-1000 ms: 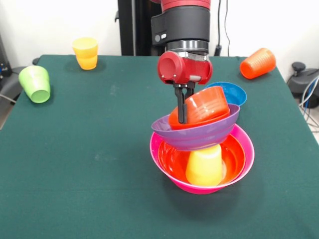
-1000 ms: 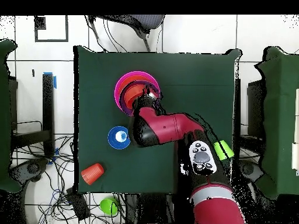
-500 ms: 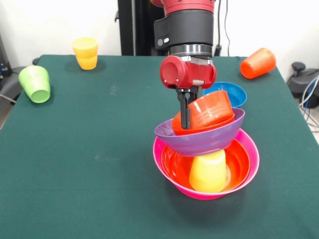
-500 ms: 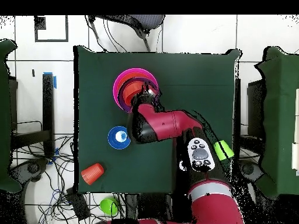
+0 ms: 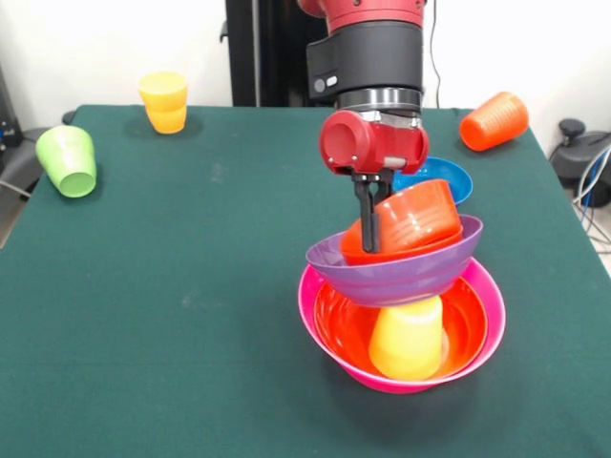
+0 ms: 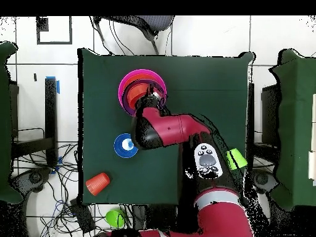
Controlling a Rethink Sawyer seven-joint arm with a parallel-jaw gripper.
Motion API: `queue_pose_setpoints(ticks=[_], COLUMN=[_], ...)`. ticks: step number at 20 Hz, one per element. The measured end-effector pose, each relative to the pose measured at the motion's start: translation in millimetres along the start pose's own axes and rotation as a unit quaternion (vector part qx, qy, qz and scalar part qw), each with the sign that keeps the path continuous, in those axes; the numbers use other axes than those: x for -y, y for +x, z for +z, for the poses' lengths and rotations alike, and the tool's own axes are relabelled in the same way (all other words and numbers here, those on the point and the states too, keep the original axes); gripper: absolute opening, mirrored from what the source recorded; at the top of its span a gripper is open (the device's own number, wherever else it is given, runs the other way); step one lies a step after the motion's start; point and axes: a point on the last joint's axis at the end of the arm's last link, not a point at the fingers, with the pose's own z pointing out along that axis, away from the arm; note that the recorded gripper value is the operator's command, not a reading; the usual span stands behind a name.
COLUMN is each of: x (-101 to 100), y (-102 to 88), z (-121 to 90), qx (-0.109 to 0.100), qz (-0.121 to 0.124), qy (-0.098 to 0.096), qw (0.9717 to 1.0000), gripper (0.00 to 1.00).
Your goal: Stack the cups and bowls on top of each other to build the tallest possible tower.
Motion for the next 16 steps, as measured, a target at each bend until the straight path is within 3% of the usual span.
queue_pose_setpoints(ticks=[16], x=[-3.4], y=[-14.5], z=[5.7], qx=[0.009], qz=[0.008], qy=[0.003], qw=[0.9999], gripper=[0.0])
